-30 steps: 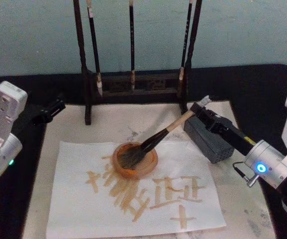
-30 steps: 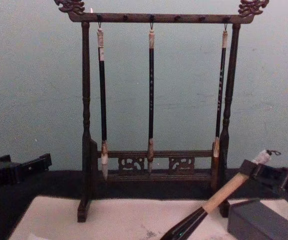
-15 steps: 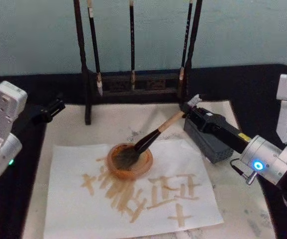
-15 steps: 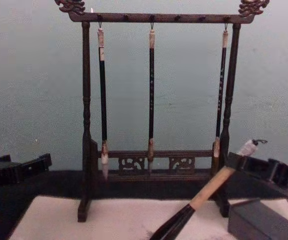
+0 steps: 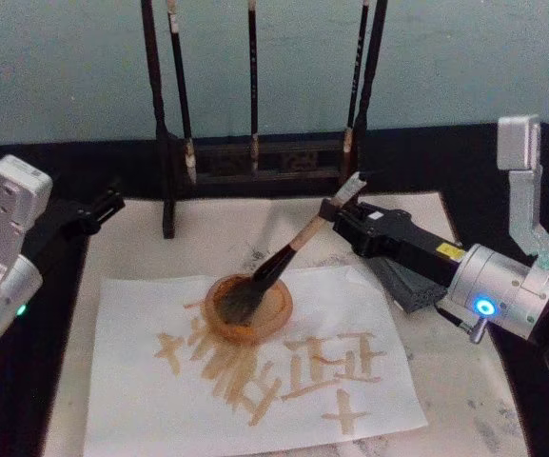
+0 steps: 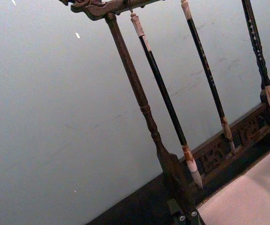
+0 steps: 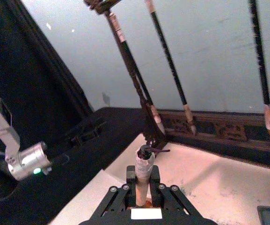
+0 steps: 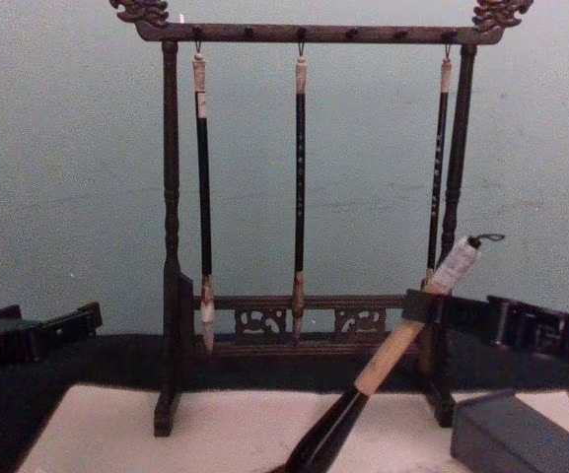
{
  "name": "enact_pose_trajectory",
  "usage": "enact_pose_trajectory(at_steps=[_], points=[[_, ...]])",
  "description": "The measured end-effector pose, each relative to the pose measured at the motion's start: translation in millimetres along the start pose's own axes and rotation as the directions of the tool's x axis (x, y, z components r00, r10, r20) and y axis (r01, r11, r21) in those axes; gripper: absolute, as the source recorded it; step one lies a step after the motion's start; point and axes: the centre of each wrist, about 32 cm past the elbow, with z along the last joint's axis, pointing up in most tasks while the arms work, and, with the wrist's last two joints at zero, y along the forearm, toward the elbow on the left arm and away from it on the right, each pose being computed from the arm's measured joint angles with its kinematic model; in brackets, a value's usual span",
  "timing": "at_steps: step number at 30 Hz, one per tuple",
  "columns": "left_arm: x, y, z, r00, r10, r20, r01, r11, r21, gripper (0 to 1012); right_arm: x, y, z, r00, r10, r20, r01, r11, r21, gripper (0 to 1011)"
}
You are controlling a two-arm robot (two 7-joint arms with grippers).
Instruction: Pick up the brush from the inkstone, write on the paper, then place the brush back to its original position.
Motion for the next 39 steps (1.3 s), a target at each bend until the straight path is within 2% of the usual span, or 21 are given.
enact_pose_trajectory(at_steps=[7, 16, 28, 39], points=[[0.0, 0.0, 0.0, 1.0000, 0.000, 0.000, 0.000, 1.0000, 0.000, 1002, -9.7, 2.1, 14.6, 0.996, 0.021, 0.092, -0.017, 0.999, -0.049, 182], [0.0, 0.0, 0.0, 1.0000, 0.000, 0.000, 0.000, 1.0000, 0.000, 1002, -16.6, 2.2, 30.2, 0.981, 0.041, 0.190, -0.028, 0.997, -0.072, 181], [0.0, 0.0, 0.0, 1.0000, 0.000, 0.000, 0.000, 1.0000, 0.000, 1002, -18.8, -0.9, 40.5, 0.963, 0.079, 0.256, -0.065, 0.996, -0.062, 182], [0.0, 0.0, 0.0, 1.0000, 0.000, 0.000, 0.000, 1.0000, 0.000, 1002, -27.7, 1.0, 47.1, 0.932, 0.136, 0.337, -0.111, 0.990, -0.091, 182]])
